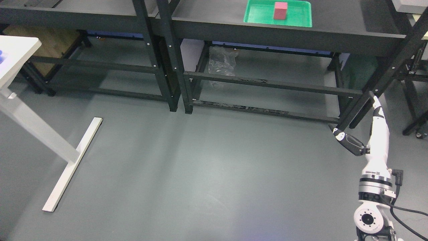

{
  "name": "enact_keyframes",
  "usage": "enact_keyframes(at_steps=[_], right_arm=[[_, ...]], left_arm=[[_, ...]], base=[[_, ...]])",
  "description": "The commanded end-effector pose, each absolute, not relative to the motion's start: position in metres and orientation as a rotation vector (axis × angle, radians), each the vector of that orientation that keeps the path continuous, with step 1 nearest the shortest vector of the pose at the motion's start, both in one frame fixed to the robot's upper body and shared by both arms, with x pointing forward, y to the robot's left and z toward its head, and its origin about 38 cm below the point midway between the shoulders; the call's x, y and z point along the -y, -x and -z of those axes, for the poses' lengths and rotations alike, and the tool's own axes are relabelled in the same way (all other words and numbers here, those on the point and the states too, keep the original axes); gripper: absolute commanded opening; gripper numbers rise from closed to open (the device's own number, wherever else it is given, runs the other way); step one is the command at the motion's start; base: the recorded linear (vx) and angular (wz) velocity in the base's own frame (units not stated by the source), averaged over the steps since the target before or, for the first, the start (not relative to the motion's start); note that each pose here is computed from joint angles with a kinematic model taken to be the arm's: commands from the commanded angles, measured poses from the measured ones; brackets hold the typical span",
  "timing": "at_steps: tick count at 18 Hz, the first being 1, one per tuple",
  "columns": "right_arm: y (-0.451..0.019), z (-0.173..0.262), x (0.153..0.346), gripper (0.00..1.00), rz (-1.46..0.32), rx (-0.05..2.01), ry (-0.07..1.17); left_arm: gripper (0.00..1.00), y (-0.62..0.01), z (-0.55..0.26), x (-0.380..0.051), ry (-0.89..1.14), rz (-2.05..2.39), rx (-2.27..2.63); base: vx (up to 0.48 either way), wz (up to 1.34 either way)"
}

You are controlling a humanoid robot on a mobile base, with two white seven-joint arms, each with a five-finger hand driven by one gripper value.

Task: Pick pink block from left shelf to tray
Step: 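Reach the right hand over the green tray toward the pink block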

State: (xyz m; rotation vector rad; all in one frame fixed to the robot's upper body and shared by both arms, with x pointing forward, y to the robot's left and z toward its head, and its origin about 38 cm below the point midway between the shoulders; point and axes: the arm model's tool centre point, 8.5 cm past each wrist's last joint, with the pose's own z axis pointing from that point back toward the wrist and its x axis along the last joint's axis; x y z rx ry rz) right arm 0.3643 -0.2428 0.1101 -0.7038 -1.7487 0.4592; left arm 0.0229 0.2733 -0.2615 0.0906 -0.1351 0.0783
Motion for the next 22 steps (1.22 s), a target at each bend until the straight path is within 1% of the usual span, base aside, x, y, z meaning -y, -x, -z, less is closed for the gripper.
enact_keyframes(at_steps=[1, 3, 6, 13, 15, 19, 22], right_arm=[[-0.384, -0.128, 0.226, 0.99, -1.235, 1.451, 1.331], [-0.387, -0.138, 0.221, 0.99, -1.232, 1.480, 1.343], [-0.385, -0.132, 0.211, 1.00, -1.261, 1.484, 1.311], [-0.386, -0.136, 0.209, 0.99, -1.260, 1.508, 1.314], [-0.385, -0.136, 0.205, 1.00, -1.265, 1.519, 1.308], [-0.385, -0.140, 0.202, 1.00, -1.198, 1.591, 1.265], [-0.386, -0.144, 0.201, 1.00, -1.196, 1.599, 1.271]], left_arm=[[1.00, -0.030, 0.260, -0.285, -0.108, -0.075, 0.147], [1.00, -0.030, 0.260, -0.285, -0.108, -0.075, 0.147], [1.00, -0.030, 0.260, -0.285, -0.108, -0.075, 0.147], [1.00, -0.031, 0.260, -0.285, -0.108, -0.075, 0.148], [1.00, -0.031, 0.260, -0.285, -0.108, -0.075, 0.148], [1.00, -0.031, 0.260, -0.285, -0.108, -0.075, 0.148], [1.00, -0.030, 0.260, -0.285, -0.108, -0.075, 0.147]], base=[[0.174, -0.36], [0.190, -0.33], [0.205, -0.22], [0.252, 0.02], [0.265, 0.16], [0.272, 0.19], [0.283, 0.16]])
